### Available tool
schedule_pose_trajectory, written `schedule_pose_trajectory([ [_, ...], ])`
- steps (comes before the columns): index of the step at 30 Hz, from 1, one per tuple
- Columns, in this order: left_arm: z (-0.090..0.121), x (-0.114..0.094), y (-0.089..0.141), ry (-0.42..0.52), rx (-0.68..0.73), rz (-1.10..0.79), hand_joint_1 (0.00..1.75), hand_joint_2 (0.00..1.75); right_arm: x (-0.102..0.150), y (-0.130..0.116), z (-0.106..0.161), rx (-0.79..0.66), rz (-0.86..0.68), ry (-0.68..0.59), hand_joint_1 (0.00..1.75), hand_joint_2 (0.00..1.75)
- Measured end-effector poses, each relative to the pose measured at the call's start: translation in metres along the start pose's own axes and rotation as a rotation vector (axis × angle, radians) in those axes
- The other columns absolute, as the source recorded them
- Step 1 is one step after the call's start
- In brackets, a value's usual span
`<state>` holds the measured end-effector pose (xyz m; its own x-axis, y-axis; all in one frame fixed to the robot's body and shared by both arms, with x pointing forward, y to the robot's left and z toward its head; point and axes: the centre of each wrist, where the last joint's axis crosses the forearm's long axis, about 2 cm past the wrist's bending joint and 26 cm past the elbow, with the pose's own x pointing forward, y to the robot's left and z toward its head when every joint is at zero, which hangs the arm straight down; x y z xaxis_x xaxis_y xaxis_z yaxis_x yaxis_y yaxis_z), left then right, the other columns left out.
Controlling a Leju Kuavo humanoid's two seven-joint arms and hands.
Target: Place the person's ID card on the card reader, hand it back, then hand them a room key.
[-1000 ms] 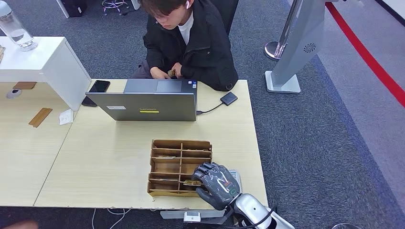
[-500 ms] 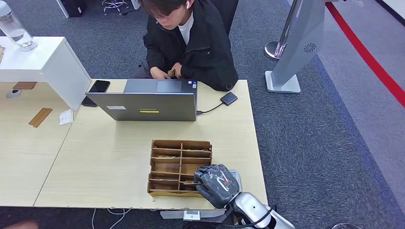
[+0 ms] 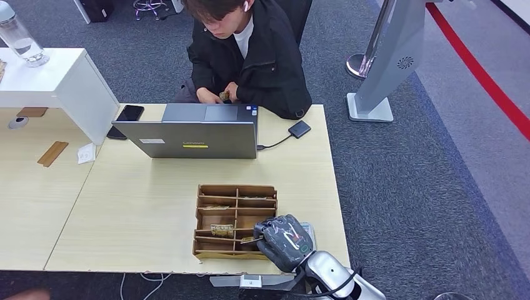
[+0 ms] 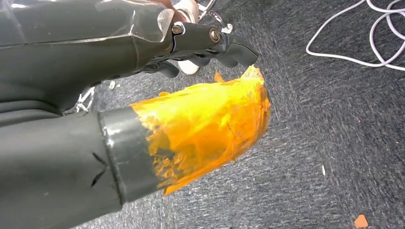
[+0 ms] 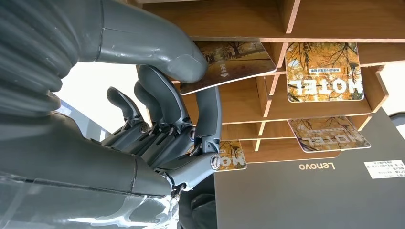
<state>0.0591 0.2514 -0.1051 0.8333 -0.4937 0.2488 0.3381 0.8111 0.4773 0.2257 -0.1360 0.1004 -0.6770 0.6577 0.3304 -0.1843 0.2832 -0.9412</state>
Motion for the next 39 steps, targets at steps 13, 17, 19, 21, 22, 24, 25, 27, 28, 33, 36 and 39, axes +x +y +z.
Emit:
schedule_pose_trajectory([
  [13, 0.0, 0.0, 0.0, 0.0, 0.0, 0.0, 0.0, 0.0, 0.0, 0.0, 0.0, -0.003, -0.004, 0.0, 1.68, 1.75],
  [17, 0.0, 0.0, 0.0, -0.001, 0.0, 0.001, 0.0, 0.0, 0.001, -0.001, 0.0, -0.023, -0.01, 0.0, 1.75, 1.75],
  [19, 0.0, 0.0, 0.0, 0.0, 0.002, 0.003, 0.0, 0.0, 0.002, -0.003, 0.0, -0.048, -0.016, -0.005, 1.75, 1.75],
  [21, 0.0, -0.001, 0.0, 0.002, 0.003, 0.007, 0.0, 0.0, 0.004, -0.006, 0.001, -0.088, -0.027, -0.015, 1.75, 1.75],
  [22, 0.0, -0.001, 0.0, 0.004, 0.004, 0.01, 0.0, 0.0, 0.005, -0.009, 0.001, -0.114, -0.034, -0.022, 1.75, 1.75],
  [24, 0.0, -0.001, 0.0, 0.006, 0.005, 0.015, 0.0, 0.0, 0.006, -0.016, 0.002, -0.176, -0.047, -0.034, 1.75, 1.75],
  [25, 0.0, -0.002, 0.0, 0.008, 0.006, 0.017, 0.0, 0.0, 0.007, -0.02, 0.003, -0.205, -0.052, -0.038, 1.75, 1.75],
  [27, 0.0, -0.002, 0.0, 0.011, 0.007, 0.022, 0.0, 0.0, 0.007, -0.028, 0.004, -0.256, -0.057, -0.046, 1.75, 1.75],
  [28, 0.0, -0.002, 0.0, 0.013, 0.008, 0.025, 0.0, 0.0, 0.008, -0.032, 0.005, -0.282, -0.06, -0.05, 1.75, 1.75],
  [33, 0.0, -0.004, 0.0, 0.022, 0.012, 0.037, 0.0, 0.0, 0.008, -0.051, 0.011, -0.414, -0.069, -0.069, 1.75, 1.75],
  [36, 0.0, -0.004, 0.001, 0.024, 0.014, 0.042, 0.0, 0.0, 0.008, -0.06, 0.014, -0.474, -0.072, -0.078, 1.75, 1.75],
  [39, 0.0, -0.005, 0.001, 0.026, 0.015, 0.046, 0.0, 0.0, 0.008, -0.067, 0.016, -0.51, -0.073, -0.08, 1.75, 1.75],
])
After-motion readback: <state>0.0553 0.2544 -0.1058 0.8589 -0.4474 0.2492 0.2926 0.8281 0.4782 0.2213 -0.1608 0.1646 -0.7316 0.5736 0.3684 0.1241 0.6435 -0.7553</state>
